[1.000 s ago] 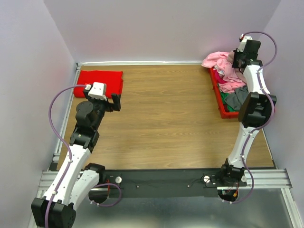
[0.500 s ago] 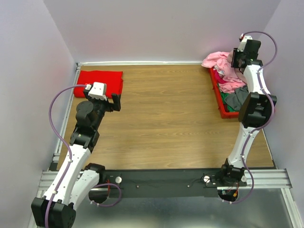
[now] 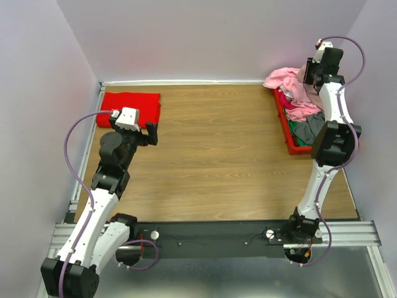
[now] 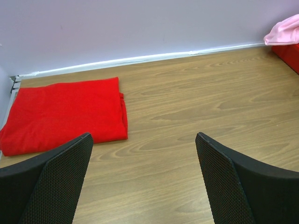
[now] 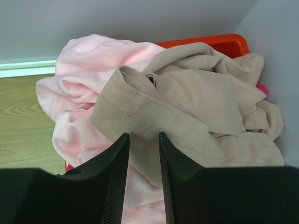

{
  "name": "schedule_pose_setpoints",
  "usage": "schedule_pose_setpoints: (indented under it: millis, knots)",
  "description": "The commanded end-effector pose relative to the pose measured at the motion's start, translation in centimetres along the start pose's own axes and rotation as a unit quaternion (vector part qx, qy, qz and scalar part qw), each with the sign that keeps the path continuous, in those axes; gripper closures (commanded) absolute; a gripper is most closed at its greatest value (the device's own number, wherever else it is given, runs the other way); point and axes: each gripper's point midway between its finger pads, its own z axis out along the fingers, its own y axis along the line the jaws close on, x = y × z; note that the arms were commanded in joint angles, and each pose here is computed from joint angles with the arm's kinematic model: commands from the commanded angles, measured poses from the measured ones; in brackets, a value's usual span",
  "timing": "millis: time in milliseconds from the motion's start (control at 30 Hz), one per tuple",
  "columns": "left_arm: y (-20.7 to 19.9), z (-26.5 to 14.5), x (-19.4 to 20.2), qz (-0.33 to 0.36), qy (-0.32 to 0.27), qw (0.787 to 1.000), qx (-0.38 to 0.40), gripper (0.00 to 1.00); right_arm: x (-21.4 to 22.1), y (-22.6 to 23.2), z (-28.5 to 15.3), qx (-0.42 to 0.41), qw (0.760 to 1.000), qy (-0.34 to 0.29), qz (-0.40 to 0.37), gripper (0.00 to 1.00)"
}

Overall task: Fold and stack the t-shirts
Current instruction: Grab the tshirt from the pile

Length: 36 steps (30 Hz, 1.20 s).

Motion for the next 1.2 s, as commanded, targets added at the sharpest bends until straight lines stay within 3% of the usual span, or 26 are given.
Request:
schedule_pose_setpoints:
  millis: [0, 167, 233, 300, 333, 500, 833, 1000, 1167]
  knots:
    - [-0.3, 0.2, 0.3, 0.001, -0.001, 1.0, 0.009, 0.02, 1.2, -1.1, 1.3, 0.012, 1.0, 0.011, 0.01, 0.62]
    - [-0.2, 0.2, 0.5, 0.002, 0.001, 1.0, 0.008, 0.01, 2.7, -0.9, 2.2, 0.007, 1.0, 0.026, 0.01, 0.63]
    - [-0.3, 0.3, 0.4, 0.001, 0.001, 1.0, 0.008, 0.02, 3.2, -0.8, 2.6, 0.003, 0.999, 0.032, 0.009, 0.68]
    - [-0.2, 0.2, 0.6, 0.002, 0.002, 1.0, 0.008, 0.02, 3.4, -0.8, 2.7, 0.003, 0.999, 0.033, 0.006, 0.94]
    - [-0.2, 0.3, 0.5, 0.002, 0.002, 1.0, 0.006, 0.02, 3.3, -0.9, 2.5, 0.003, 0.999, 0.033, 0.005, 1.0]
    - [-0.2, 0.3, 0.7, 0.002, 0.004, 1.0, 0.007, 0.02, 0.0, -0.7, 0.0, -0.006, 1.0, -0.001, 0.004, 1.0]
    - [-0.5, 0.3, 0.5, 0.0, 0.002, 1.0, 0.015, 0.02, -7.8, 0.7, -9.9, -0.036, 0.995, -0.09, 0.007, 1.0]
    - [-0.6, 0.2, 0.5, -0.001, 0.001, 1.0, 0.017, 0.02, -12.9, 0.8, -16.7, -0.037, 0.986, -0.16, -0.015, 1.0]
    - [-0.6, 0.2, 0.3, -0.001, 0.0, 1.0, 0.016, 0.02, -16.4, 3.1, -23.8, -0.092, 0.971, -0.217, -0.044, 1.0]
